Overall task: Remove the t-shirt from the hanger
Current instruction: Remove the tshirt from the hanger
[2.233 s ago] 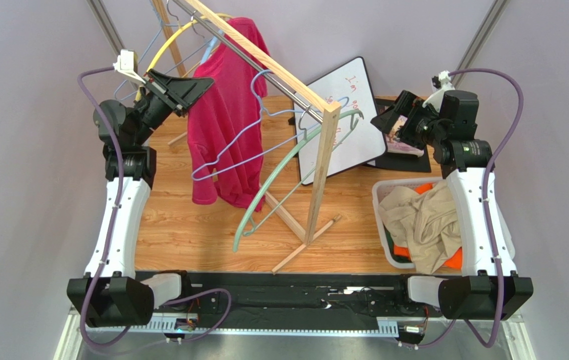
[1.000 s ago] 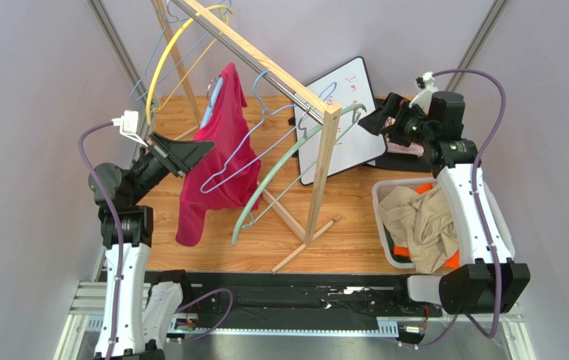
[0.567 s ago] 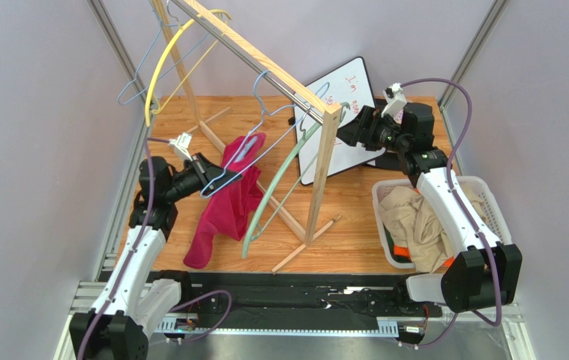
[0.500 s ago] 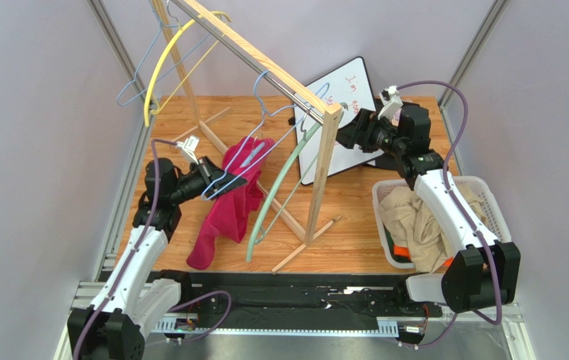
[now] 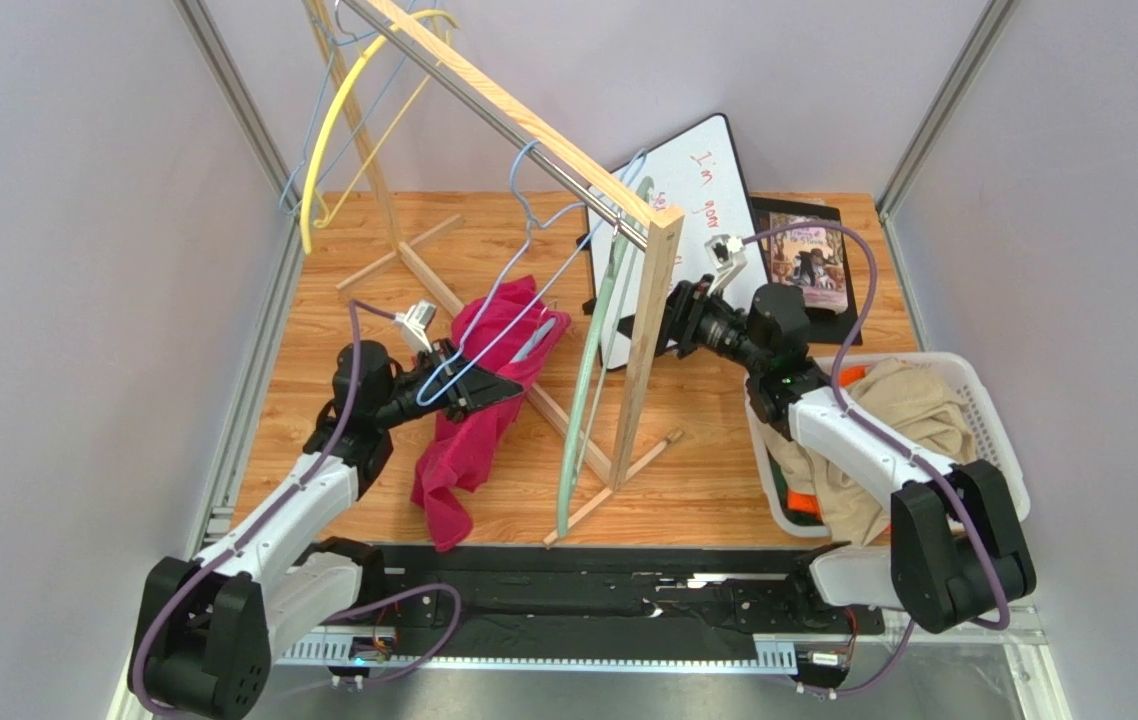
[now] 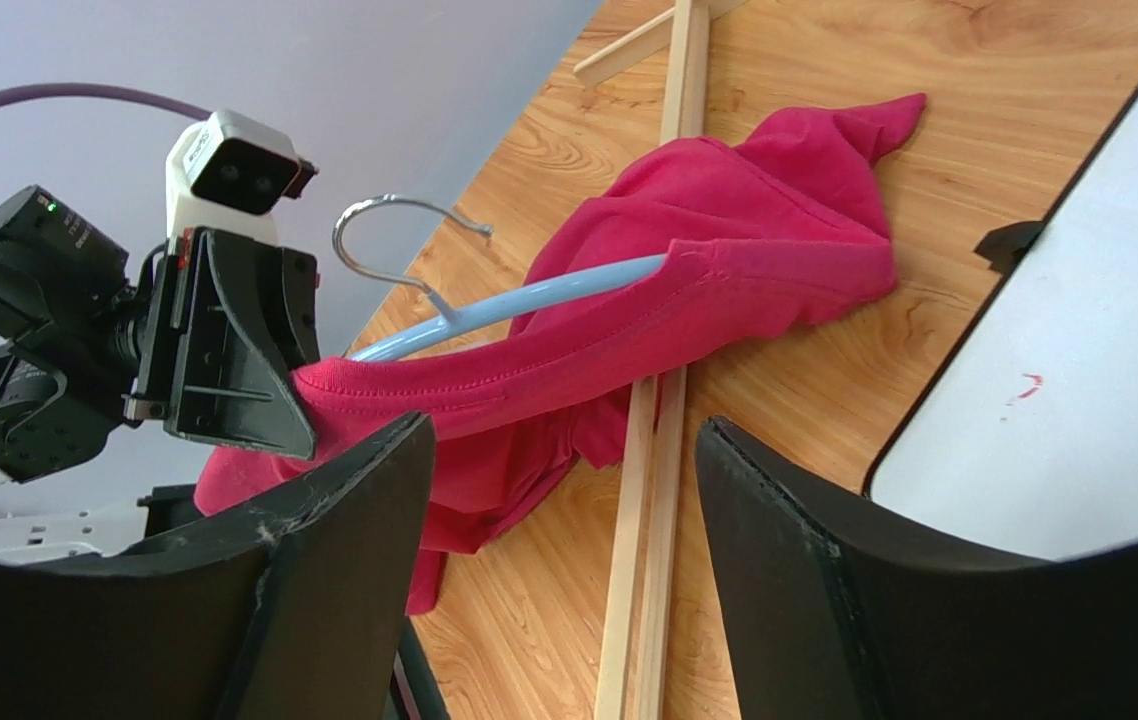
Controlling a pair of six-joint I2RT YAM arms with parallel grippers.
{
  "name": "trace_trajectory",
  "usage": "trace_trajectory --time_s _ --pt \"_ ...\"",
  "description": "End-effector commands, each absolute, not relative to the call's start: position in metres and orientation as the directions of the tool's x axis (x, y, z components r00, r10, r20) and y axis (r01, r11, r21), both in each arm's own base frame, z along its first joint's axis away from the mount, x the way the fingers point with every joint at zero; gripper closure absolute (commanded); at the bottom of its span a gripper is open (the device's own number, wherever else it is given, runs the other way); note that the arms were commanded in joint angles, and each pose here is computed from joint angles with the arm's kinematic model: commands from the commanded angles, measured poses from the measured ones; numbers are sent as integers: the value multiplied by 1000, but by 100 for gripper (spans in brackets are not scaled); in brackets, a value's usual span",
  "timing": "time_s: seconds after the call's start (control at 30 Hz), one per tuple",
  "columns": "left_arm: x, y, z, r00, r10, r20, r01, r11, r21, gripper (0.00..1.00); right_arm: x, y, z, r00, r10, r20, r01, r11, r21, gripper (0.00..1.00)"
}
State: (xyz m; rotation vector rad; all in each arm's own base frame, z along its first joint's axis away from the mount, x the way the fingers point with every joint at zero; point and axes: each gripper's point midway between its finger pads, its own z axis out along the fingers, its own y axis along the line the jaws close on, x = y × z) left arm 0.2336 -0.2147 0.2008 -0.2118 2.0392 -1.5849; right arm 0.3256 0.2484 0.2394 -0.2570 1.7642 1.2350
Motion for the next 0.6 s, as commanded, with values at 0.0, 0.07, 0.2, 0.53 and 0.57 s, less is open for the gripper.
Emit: trace_trajectory --time_s 0.0,0.07,0.2,0.53,0.57 --pt "237 -221 239 -796 -469 -382 320 210 -924 100 313 265 285 -374 379 -846 -759 400 514 30" --pt "235 -224 243 -799 -468 -377 321 197 -926 100 306 276 284 -366 371 -853 -782 374 498 30" --pt "228 -228 245 -814 -448 -368 323 178 -930 100 299 296 276 -376 353 -857 -807 331 490 31" --pt "216 -237 255 -837 -415 -358 330 140 -934 100 307 330 271 -388 326 -862 -831 281 480 34" --pt "215 -238 256 -838 -409 -360 333 138 -933 100 308 331 275 -381 328 -865 -835 279 474 34"
